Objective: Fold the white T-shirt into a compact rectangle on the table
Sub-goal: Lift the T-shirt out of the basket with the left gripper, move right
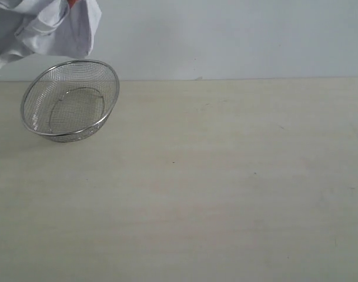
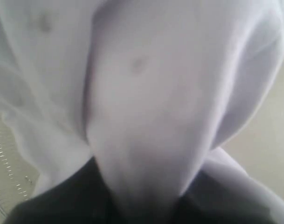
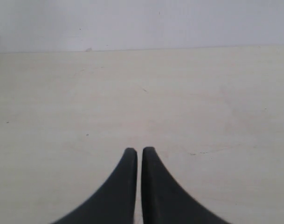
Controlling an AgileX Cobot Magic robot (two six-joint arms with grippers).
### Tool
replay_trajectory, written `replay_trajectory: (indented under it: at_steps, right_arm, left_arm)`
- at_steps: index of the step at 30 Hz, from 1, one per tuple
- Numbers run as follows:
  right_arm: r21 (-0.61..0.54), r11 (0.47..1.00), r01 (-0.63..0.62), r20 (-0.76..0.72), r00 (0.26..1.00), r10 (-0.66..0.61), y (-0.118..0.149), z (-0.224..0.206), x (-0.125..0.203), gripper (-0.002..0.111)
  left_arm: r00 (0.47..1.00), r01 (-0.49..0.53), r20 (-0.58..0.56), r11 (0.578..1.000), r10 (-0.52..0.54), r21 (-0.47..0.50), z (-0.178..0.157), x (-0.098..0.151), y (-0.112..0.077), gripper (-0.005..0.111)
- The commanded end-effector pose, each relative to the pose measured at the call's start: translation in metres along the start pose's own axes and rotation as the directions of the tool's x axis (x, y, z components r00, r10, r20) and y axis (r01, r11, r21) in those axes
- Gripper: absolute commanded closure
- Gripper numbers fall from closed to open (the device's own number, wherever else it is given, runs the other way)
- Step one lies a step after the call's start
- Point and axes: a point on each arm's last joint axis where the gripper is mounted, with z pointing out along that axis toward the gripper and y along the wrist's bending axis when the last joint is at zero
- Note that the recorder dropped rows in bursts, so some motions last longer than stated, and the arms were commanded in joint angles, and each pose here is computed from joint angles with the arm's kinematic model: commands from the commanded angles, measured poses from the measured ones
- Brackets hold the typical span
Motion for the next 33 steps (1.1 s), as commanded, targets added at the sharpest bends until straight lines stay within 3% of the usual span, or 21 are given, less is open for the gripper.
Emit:
replay_trajectory:
  at_steps: [1,5,9,14,20,22,24,27,30,33]
  right_arm:
    - [-0.002,1.0,0.007,0.012,1.0,-0.007,0.0,0.0,-0.001,0.109]
    - [-0.002,1.0,0.007,0.012,1.0,-0.007,0.0,0.0,-0.001,0.109]
    - [-0.002,1.0,0.007,0.012,1.0,-0.007,0.0,0.0,-0.001,0.109]
    - [-0.002,1.0,0.007,0.012,1.0,-0.007,0.0,0.0,-0.001,0.109]
    - [-0.002,1.0,0.007,0.009,1.0,-0.007,0.0,0.0,-0.001,0.109]
    - [-0.002,1.0,0.007,0.009,1.0,-0.007,0.0,0.0,-0.001,0.109]
    - [-0.002,1.0,0.007,0.009,1.0,-0.007,0.0,0.0,-0.001,0.109]
    - [-0.002,1.0,0.007,0.009,1.0,-0.007,0.0,0.0,-0.001,0.109]
    - [-0.002,1.0,0.007,0.009,1.0,-0.007,0.0,0.0,-0.001,0.109]
    - [-0.002,1.0,0.007,0.009,1.0,-0.007,0.0,0.0,-0.001,0.109]
  left_arm:
    - [0.995,-0.091,0.048,0.994,0.088,0.059,-0.028,0.004,-0.038,0.102]
    - [0.983,-0.186,0.027,0.977,0.184,0.109,-0.031,0.016,-0.071,0.102]
    - [0.978,-0.196,-0.045,0.968,0.206,0.158,-0.017,0.035,-0.093,0.102]
    - [0.937,-0.25,-0.179,0.935,0.299,0.251,0.008,0.074,-0.129,0.102]
    - [0.942,-0.26,-0.132,0.921,0.307,0.29,0.057,0.124,-0.165,0.102]
    - [0.948,-0.283,-0.061,0.917,0.311,0.281,0.074,0.14,-0.172,0.102]
    - [0.944,-0.329,0.085,0.911,0.318,0.248,0.088,0.152,-0.179,0.102]
    - [0.915,-0.323,0.313,0.928,0.255,0.185,0.102,0.165,-0.183,0.102]
    - [0.81,-0.304,0.551,0.947,0.2,0.103,0.109,0.169,-0.178,0.102]
    - [0.691,-0.274,0.702,0.961,0.172,0.035,0.114,0.171,-0.169,0.102]
